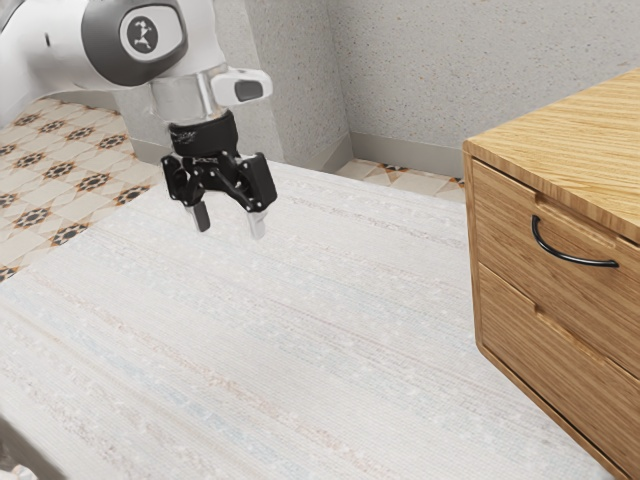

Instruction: Pull the drawer handle with one arm to open the drawer

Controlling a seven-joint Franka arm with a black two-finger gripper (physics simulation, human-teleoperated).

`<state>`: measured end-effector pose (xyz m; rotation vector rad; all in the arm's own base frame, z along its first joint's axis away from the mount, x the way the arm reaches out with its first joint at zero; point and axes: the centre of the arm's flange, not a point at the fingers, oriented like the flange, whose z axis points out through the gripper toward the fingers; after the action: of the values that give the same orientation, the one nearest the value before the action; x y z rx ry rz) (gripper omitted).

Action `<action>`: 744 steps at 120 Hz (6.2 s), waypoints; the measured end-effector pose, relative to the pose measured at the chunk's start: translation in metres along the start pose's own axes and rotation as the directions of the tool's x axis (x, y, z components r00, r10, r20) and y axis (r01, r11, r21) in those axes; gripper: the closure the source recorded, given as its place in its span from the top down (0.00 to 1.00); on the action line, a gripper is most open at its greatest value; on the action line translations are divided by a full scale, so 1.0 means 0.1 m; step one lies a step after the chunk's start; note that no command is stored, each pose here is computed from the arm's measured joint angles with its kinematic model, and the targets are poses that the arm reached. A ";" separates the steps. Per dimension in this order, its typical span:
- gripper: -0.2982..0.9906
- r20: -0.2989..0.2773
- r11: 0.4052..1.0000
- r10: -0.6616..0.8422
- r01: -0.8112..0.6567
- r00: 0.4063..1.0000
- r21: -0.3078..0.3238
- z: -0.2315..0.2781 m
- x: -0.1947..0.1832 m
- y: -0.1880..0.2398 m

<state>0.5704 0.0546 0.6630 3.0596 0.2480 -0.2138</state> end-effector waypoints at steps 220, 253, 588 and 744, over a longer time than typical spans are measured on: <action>0.51 0.046 -0.503 0.794 -0.613 -0.606 0.609 -0.18 -0.81 3.11; 0.48 0.027 -0.323 0.916 -0.699 -0.399 0.638 -0.34 -0.04 1.70; 0.46 -0.059 -0.352 0.879 -0.728 -0.473 0.588 0.11 -0.41 3.24; 0.23 -0.045 -0.369 0.876 -0.729 -0.480 0.577 0.25 -0.50 3.28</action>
<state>0.5717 -0.2779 0.6629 1.9181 -2.5655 0.8345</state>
